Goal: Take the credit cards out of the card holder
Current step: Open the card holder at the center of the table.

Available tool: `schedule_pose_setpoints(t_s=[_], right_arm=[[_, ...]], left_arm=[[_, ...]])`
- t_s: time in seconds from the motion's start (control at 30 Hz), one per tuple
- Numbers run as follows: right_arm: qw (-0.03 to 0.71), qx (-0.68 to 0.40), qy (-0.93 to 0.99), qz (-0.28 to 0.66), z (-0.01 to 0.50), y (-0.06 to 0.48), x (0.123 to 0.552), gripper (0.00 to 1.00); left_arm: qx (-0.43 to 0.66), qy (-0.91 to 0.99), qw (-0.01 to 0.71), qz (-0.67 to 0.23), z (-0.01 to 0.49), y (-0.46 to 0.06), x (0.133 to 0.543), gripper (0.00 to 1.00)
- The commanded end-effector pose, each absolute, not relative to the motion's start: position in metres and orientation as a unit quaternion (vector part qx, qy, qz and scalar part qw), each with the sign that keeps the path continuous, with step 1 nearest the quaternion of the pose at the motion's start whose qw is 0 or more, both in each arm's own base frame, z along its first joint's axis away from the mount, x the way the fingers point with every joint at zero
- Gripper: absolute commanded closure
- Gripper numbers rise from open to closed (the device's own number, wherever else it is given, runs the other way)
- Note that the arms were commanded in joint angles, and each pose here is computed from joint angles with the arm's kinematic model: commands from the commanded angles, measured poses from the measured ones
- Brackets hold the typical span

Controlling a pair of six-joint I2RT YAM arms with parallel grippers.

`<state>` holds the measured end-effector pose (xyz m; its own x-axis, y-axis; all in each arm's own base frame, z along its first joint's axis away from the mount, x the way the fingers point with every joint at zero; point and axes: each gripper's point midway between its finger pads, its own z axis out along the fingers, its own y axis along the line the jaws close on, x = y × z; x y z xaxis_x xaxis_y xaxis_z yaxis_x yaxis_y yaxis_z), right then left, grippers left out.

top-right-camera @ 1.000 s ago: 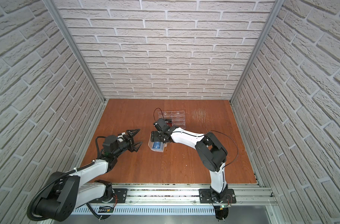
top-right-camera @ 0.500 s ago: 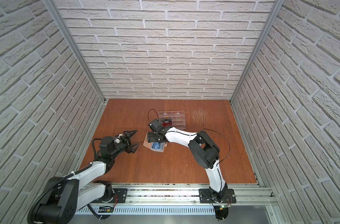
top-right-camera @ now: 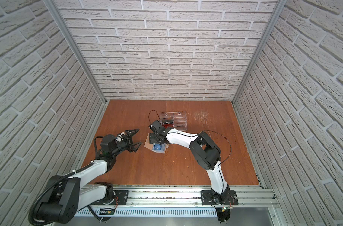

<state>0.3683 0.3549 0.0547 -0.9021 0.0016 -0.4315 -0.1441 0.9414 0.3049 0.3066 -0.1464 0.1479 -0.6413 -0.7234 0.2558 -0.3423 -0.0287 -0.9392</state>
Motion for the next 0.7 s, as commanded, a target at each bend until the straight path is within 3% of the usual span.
schedule_pose_setpoints(t_s=[0.0,0.67], right_arm=[[0.182,-0.04,0.972,0.142,0.027,0.35,0.354,0.28],[0.169,-0.029,0.966,0.192,0.023,0.361,0.343,0.32]], left_arm=[[-0.37,0.674,0.178,-0.614,0.165,-0.151,0.315,0.02],[-0.406,0.677,0.179,-0.587,0.142,-0.162,0.329,0.02]])
